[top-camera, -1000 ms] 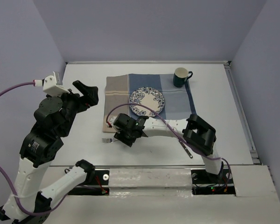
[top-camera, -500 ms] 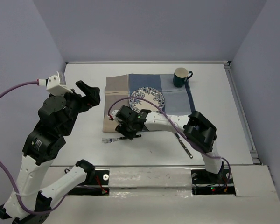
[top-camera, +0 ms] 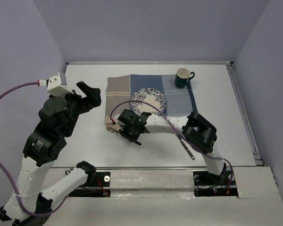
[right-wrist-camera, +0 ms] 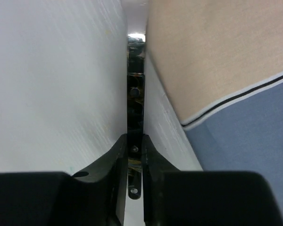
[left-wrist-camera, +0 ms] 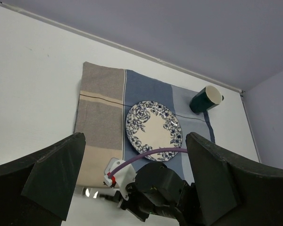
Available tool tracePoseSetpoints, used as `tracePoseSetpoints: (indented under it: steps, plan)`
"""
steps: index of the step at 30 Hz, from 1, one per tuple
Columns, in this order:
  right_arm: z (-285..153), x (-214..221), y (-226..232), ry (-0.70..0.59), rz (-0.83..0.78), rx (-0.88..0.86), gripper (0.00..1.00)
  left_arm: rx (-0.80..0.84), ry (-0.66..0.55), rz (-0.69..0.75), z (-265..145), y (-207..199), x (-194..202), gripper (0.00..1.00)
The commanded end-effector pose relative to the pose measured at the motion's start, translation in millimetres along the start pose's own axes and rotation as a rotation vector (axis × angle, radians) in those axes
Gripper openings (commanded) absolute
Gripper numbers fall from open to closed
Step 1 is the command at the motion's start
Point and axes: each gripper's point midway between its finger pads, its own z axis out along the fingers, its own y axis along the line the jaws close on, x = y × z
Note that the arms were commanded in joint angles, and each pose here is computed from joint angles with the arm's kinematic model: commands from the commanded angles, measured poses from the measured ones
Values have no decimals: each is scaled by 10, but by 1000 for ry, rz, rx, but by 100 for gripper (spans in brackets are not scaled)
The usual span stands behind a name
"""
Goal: Set the dinner table for one person
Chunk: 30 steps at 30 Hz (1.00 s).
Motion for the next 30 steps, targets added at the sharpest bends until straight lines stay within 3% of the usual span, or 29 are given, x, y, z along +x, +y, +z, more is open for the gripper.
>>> tracePoseSetpoints:
  steps: [1, 2, 5, 10, 15, 17, 22, 30]
  plan:
    - [-48, -21, 289, -17, 6, -83, 6, -19, -42, 13, -22, 31, -121, 99]
    - [-79, -52, 345, -28, 6, -88, 0, -22, -44, 16, -31, 37, -131, 99]
    - [-351, -367, 460, -132, 111, -126, 0, -18, -60, 25, -92, 15, -248, 99]
    - [-942, -1283, 350, -382, 244, -54, 0, -9, -62, 46, -104, -72, -392, 99]
    - [-1268, -1910, -361, -558, 546, 174, 0, -17, -38, 69, -108, -52, -353, 99]
    - [-1206, -1922, -782, -574, 705, 252, 0, -30, -12, 85, -75, -15, -261, 99]
    - [-980, -1869, -1461, -606, 891, 435, 0, 23, 32, 78, -97, -89, -156, 99]
    - [-470, -1724, -1565, -548, 1019, 432, 0, 38, 72, 78, -88, -54, 34, 99]
